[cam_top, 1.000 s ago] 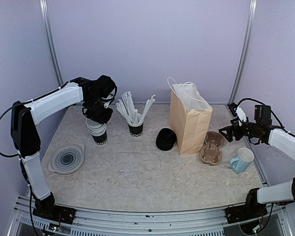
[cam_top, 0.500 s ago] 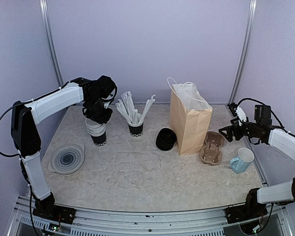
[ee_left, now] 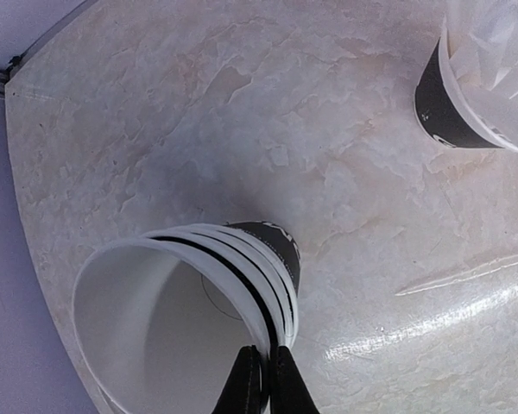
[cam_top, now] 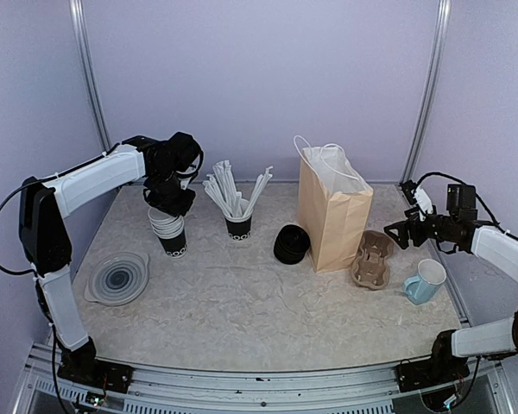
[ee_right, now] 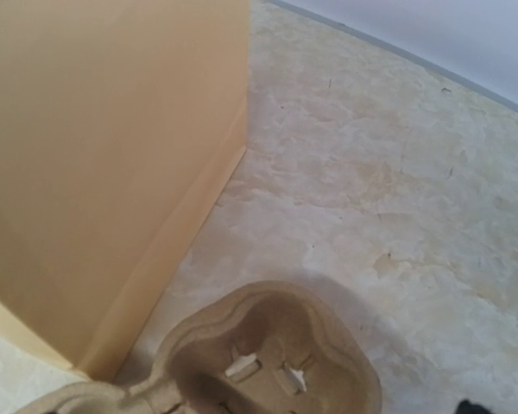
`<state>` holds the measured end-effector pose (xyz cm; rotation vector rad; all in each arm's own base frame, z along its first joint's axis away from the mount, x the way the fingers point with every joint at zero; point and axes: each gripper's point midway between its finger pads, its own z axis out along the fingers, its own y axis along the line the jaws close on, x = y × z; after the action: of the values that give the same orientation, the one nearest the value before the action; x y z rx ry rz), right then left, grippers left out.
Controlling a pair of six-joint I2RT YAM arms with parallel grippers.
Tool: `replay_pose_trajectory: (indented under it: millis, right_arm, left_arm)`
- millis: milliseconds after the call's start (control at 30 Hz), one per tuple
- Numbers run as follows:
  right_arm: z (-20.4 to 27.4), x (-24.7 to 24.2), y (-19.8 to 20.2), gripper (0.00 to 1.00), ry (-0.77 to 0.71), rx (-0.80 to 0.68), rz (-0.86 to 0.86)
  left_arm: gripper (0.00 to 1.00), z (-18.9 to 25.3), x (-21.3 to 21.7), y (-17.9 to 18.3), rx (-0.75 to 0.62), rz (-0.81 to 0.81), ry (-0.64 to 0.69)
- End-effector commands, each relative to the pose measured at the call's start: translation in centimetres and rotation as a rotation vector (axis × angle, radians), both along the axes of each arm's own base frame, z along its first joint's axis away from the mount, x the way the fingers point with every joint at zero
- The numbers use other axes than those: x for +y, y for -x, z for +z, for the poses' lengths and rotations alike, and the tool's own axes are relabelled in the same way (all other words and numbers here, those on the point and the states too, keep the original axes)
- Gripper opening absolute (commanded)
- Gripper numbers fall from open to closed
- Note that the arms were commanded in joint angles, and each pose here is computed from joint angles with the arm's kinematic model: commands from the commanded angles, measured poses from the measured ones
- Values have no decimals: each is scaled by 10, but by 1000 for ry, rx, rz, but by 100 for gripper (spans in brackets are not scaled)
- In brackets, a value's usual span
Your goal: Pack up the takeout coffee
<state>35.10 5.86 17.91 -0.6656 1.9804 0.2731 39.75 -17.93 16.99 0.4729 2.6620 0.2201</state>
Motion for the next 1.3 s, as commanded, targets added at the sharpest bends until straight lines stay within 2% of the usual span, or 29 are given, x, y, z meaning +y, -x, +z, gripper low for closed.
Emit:
replay_pose_trajectory:
  millis: [0,133,267,333,367,400,433,467,500,567,600,633,700,767,800,900,933,1000,1067,1100,1133,1167,1200,1233,1267]
  right_arm:
    - [-1,4,4,98,-6,-6,18]
    - [-1,4,4,98,-7,-6,21]
    - [4,6,5,96,-4,-9,31]
    - [17,9,6,95,-11,-4,53]
    - [25,11,7,94,-17,-6,67]
    - [34,14,8,93,-27,-4,85]
    - [45,17,9,92,-36,-8,102]
    - [55,20,11,91,-48,-7,119]
    - [67,25,14,91,-68,-12,149]
    - [90,42,26,89,-117,-14,252]
    - [100,51,34,88,-138,-15,315]
    - [108,60,40,87,-152,-14,366]
    - [119,73,50,86,-175,-15,435]
    - [125,81,56,85,-196,-17,475]
    - [126,83,57,85,-201,-17,482]
    - [122,83,56,85,-195,-15,473]
    - [120,82,54,85,-192,-16,463]
    - [115,79,48,84,-183,-9,432]
    - [114,80,50,84,-188,-7,441]
    - [115,87,54,84,-188,-7,468]
    - [116,89,55,84,-188,-7,472]
    - [115,89,55,84,-189,-4,470]
    - [115,89,54,84,-189,-1,468]
    - [114,89,53,84,-186,-2,465]
    - [114,88,52,84,-184,-3,460]
  left_arm:
    - [3,-5,4,0,15,11,-10]
    - [0,6,6,0,1,25,-21]
    - [0,38,-8,-4,-101,16,-11]
    - [0,57,27,-8,-197,104,-195]
    - [0,40,23,-4,-125,79,-191]
    - [0,30,7,-1,-72,51,-68]
    - [0,37,5,-2,-116,89,-40]
    - [0,56,21,-3,-207,142,-128]
    - [0,64,29,-2,-216,152,-174]
    - [0,50,-1,0,-104,85,12]
    - [0,63,-5,-1,-166,86,23]
    - [0,78,-1,-2,-230,93,-25]
    - [0,75,8,-2,-194,129,-37]
    - [0,73,24,-2,-205,160,-152]
    - [0,69,18,-3,-187,142,-127]
    - [0,77,32,-9,-258,181,-200]
    - [0,77,35,-9,-226,178,-182]
    - [0,62,11,-15,-178,138,-109]
    - [0,72,26,-18,-286,197,-198]
    - [0,74,27,-14,-238,197,-174]
    - [0,73,1,-15,-161,146,-14]
    - [0,79,-22,-23,-195,119,110]
    - [0,92,-20,-29,-320,132,67]
    - [0,111,9,-26,-430,196,-75]
    - [0,133,37,-21,-442,277,-148]
